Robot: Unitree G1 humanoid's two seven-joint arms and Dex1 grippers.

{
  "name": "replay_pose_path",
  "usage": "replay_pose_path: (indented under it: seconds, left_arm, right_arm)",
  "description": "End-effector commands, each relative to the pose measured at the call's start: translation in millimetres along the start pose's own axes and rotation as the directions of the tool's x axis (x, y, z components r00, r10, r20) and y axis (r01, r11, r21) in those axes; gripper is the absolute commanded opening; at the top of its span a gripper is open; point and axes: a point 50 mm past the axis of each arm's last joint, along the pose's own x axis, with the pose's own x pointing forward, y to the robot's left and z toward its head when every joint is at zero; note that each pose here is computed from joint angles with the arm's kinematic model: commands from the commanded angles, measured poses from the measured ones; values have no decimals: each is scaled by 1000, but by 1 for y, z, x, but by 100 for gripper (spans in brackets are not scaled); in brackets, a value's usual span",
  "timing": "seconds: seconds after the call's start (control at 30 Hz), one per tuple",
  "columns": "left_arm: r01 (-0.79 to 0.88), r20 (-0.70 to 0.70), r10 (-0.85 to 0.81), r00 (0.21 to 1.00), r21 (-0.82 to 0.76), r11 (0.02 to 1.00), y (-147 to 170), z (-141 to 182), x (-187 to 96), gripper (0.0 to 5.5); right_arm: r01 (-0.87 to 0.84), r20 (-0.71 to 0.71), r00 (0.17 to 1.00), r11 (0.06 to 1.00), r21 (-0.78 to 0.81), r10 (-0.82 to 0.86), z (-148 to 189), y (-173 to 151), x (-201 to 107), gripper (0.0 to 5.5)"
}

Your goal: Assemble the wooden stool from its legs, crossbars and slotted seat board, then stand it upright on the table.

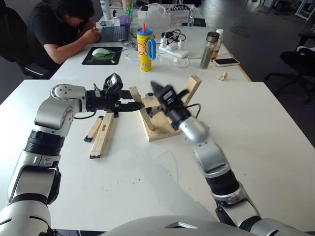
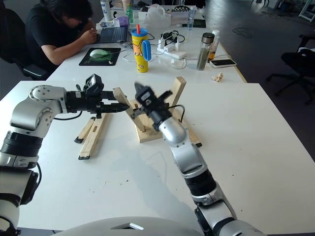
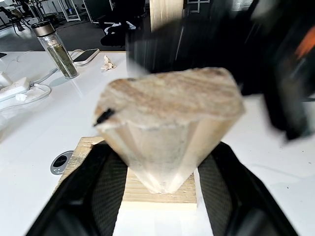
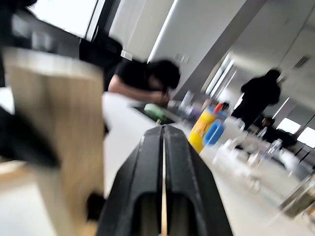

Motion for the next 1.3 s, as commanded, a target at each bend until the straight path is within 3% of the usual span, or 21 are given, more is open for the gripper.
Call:
replay_pose_path:
  seconds: [0.03,0.1,0.2,0.3,0.4,0.43,0.47,0.53,0.57,0.6,0.63,0.67,0.73,0.8,0.87,0.93,1.1,1.2,1.3]
  left_arm:
    - [16,-154,-38,987,-143,990,-9,-44,13,206]
    - [9,-156,-31,987,-141,990,-9,-45,12,206]
    - [-8,-156,-15,988,-145,989,-8,-47,8,206]
    - [-15,-153,-7,988,-145,989,-7,-47,8,206]
    - [-16,-154,-7,988,-144,989,-6,-47,8,206]
    - [-16,-154,-7,988,-144,989,-6,-47,8,206]
    - [-15,-154,-7,988,-144,989,-6,-47,8,206]
    - [-13,-153,-8,988,-141,990,-5,-46,9,206]
    - [-11,-152,-10,988,-139,990,-5,-46,9,206]
    - [-9,-153,-12,988,-136,991,-4,-45,10,206]
    - [-6,-153,-15,988,-134,991,-4,-45,10,206]
    - [-3,-154,-17,988,-132,991,-3,-44,10,206]
    - [-4,-159,-17,987,-129,992,-2,-44,8,206]
    - [-6,-158,-14,987,-126,992,-1,-43,5,206]
    - [0,-157,-16,987,-107,994,2,-40,3,206]
    - [3,-157,-15,988,-77,997,5,-35,-1,206]
    - [24,-140,-28,990,-26,999,17,-24,-8,206]
    - [39,-144,-41,989,-17,999,20,-25,-7,206]
    - [55,-143,-55,988,-5,998,23,-24,-3,206]
  right_arm:
    - [-245,-511,820,965,94,258,-92,43,-29,0]
    - [-202,-377,896,971,129,237,-69,35,-21,0]
    - [-5,5,1000,988,155,4,-6,-4,-5,0]
    - [151,344,919,979,139,-190,51,-40,-15,0]
    - [241,529,810,966,93,-253,81,-50,-29,0]
    - [240,529,814,968,73,-242,79,-47,-27,0]
    - [197,441,877,980,29,-190,64,-37,-17,0]
    - [25,39,999,999,41,-27,-2,-7,4,0]
    - [-67,-188,979,996,57,76,-39,11,4,0]
    - [-132,-392,897,970,202,204,-75,31,-7,0]
    - [-176,-456,848,956,235,268,-90,42,-17,0]
    - [-186,-434,853,946,264,289,-90,45,-21,0]
    - [-139,-193,958,935,327,210,-56,31,-16,0]
    - [-90,35,996,906,413,83,-23,8,-17,0]
    - [-66,223,974,922,382,-23,-1,-13,-32,0]
    - [-112,284,959,939,326,16,-1,-13,-45,0]
    - [-177,52,984,940,290,170,-54,10,-51,0]
    - [-110,-122,980,934,340,160,-78,16,-37,0]
    - [-46,-164,981,945,323,104,-83,14,-28,0]
